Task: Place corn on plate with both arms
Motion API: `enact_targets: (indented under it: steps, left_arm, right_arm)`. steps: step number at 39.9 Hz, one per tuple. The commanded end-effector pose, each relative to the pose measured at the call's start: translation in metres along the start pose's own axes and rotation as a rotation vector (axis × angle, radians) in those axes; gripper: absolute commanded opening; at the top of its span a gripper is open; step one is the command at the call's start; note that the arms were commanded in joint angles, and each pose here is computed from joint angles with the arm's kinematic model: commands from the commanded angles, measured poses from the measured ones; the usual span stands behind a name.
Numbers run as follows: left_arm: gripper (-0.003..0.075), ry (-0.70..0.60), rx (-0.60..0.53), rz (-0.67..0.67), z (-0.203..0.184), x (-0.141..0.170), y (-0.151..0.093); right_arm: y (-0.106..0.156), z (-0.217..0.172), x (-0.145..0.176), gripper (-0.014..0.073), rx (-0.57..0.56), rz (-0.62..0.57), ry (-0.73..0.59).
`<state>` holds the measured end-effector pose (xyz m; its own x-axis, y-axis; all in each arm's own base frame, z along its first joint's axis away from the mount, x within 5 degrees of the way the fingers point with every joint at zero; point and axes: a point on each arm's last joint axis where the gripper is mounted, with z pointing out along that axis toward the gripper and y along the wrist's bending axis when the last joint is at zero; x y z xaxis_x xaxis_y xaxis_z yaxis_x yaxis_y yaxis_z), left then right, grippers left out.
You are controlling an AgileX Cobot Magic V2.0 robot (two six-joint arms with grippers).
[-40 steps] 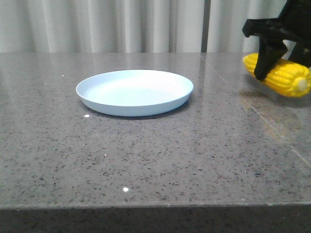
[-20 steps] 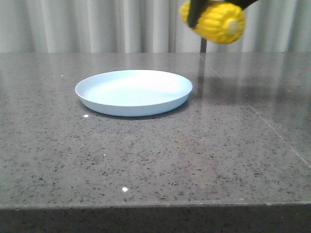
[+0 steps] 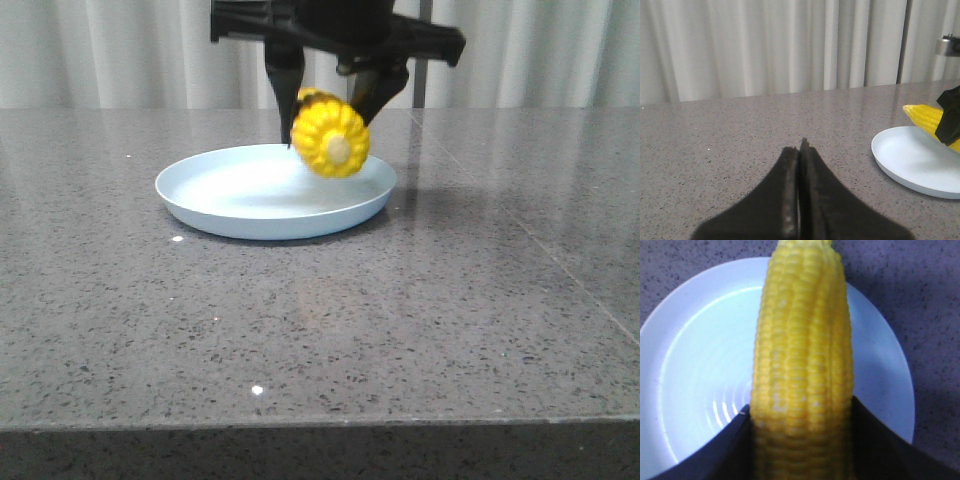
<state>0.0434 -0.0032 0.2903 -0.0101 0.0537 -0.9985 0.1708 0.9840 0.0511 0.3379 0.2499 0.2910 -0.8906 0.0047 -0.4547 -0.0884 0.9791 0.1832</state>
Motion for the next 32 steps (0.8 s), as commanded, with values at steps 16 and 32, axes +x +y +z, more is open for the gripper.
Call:
enact_targets:
  steps: [16,32]
  left_arm:
    - [-0.0020,-0.096,0.011,-0.007,-0.002,-0.015,-0.001]
    - [-0.0020,-0.096,0.011,-0.007,-0.002,-0.015,-0.001]
  right_arm:
    - [0.008,-0.015,-0.009,0.0558,-0.097,0.052,-0.051]
    - [-0.012,-0.106,-0.047,0.0645,-0.114,0.028,-0.234]
